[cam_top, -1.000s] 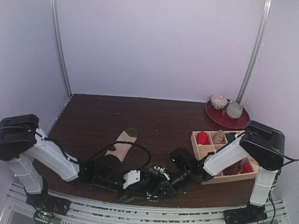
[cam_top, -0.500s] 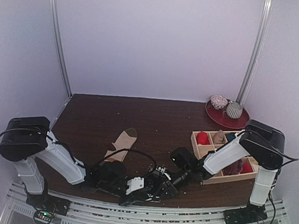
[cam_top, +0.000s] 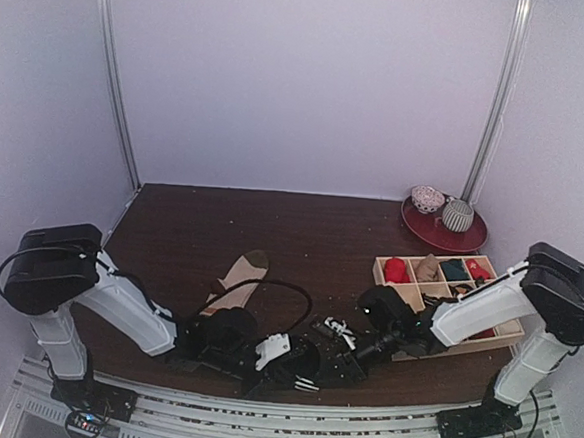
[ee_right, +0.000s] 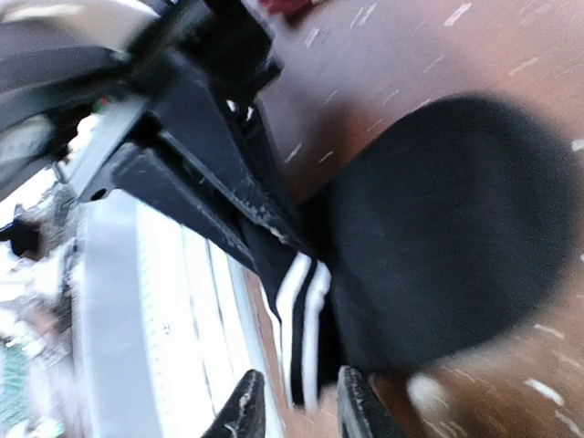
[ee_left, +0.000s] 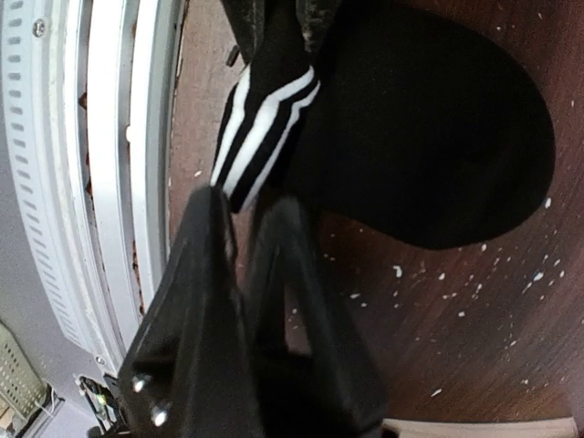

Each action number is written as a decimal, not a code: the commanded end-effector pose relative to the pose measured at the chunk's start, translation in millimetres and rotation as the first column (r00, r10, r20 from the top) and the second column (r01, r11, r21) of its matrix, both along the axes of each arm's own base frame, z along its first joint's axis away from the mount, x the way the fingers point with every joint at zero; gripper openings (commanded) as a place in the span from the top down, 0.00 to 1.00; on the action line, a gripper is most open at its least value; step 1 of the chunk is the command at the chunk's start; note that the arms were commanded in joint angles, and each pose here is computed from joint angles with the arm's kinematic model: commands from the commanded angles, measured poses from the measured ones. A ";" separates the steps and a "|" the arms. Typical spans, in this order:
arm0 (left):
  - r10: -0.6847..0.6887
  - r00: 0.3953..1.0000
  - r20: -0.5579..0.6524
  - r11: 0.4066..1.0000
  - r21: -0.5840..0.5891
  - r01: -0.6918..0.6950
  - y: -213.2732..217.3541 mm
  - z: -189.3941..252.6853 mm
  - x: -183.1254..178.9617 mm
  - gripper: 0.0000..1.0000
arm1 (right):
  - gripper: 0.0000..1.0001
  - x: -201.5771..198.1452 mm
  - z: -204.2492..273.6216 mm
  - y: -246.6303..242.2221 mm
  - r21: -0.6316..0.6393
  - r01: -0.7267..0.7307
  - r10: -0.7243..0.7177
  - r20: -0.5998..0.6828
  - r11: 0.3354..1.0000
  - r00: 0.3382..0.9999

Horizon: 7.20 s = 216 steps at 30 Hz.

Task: Roll the socks
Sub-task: Roll the sock at the center of the board.

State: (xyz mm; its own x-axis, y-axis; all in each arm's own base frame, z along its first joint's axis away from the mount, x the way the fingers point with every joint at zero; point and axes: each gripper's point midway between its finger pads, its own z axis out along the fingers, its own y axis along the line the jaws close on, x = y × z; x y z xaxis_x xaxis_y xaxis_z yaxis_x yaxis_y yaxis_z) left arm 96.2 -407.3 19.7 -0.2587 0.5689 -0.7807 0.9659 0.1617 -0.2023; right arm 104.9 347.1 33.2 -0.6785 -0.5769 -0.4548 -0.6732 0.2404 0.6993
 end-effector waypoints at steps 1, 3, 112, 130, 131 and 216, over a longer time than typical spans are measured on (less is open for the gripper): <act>0.149 0.948 -0.282 0.972 0.216 -0.088 45.6 -44.9 -8.7 1.00 | 0.70 40.1 28.3 -10.4 0.065 0.152 -0.165 0.361 0.986 0.918; 0.164 0.917 -0.363 0.971 0.225 -0.085 51.1 -47.2 -13.1 1.00 | 0.68 39.6 42.3 -11.6 0.087 0.127 -0.154 0.535 0.988 0.830; 0.309 0.847 -0.432 0.895 0.432 -0.106 94.7 -109.7 -26.6 1.00 | 0.69 26.4 -7.8 7.0 -0.219 0.087 0.169 0.907 0.972 0.387; 0.297 0.847 -0.441 0.897 0.432 -0.090 95.2 -115.4 -26.3 1.00 | 0.53 12.9 24.2 12.9 -0.117 0.054 0.091 0.935 0.992 0.343; 0.298 0.847 -0.440 0.897 0.433 -0.090 95.6 -115.7 -26.5 1.00 | 0.56 11.9 22.8 13.2 -0.122 0.049 0.097 0.933 0.991 0.345; 0.156 0.977 0.145 0.969 0.170 -0.180 52.8 -36.9 15.2 1.00 | 0.78 47.8 -31.1 5.0 -0.286 0.007 0.030 0.124 0.958 0.992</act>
